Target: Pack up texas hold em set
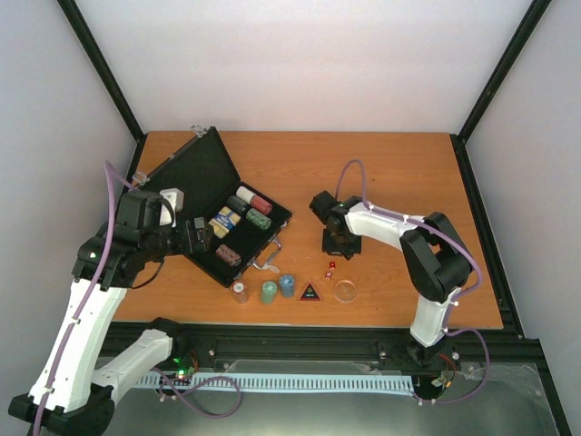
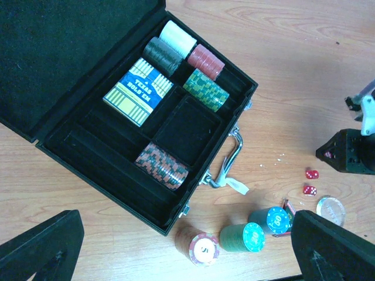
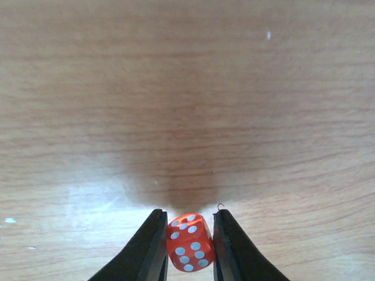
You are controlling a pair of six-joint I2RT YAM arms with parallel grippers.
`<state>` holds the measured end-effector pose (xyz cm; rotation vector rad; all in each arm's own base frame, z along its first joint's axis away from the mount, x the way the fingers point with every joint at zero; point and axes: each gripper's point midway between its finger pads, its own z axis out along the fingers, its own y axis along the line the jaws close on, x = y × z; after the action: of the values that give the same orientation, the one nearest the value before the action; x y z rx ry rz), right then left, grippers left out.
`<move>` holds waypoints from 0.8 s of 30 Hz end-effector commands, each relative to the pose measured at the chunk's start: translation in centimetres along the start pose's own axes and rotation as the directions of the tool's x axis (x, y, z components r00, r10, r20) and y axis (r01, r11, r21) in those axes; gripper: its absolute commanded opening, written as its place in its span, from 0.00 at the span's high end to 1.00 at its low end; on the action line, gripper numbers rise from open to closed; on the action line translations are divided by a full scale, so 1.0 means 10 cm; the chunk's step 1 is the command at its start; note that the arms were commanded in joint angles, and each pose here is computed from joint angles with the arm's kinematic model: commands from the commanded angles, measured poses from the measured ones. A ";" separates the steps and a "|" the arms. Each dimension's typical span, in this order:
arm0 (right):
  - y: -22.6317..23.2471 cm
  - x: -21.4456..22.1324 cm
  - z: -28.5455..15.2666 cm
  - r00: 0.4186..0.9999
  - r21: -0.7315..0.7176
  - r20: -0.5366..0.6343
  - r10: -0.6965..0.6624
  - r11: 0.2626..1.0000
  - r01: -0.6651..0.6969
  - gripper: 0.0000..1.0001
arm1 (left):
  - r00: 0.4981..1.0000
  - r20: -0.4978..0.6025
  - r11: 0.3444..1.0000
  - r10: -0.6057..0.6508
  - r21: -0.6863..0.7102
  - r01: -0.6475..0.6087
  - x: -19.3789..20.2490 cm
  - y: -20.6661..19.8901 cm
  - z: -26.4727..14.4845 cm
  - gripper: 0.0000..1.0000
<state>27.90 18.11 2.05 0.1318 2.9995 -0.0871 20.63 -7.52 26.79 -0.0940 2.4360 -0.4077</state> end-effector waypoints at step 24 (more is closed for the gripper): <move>2.27 -0.72 -0.97 0.880 -0.485 0.258 -0.399 0.734 0.475 0.97 | 0.998 0.066 1.000 -0.022 -0.009 0.022 -0.07 0.02 -0.07 0.00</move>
<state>36.80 37.79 11.78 -0.4772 2.7288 0.5877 20.61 -7.17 26.82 -0.1117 2.4196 -0.3927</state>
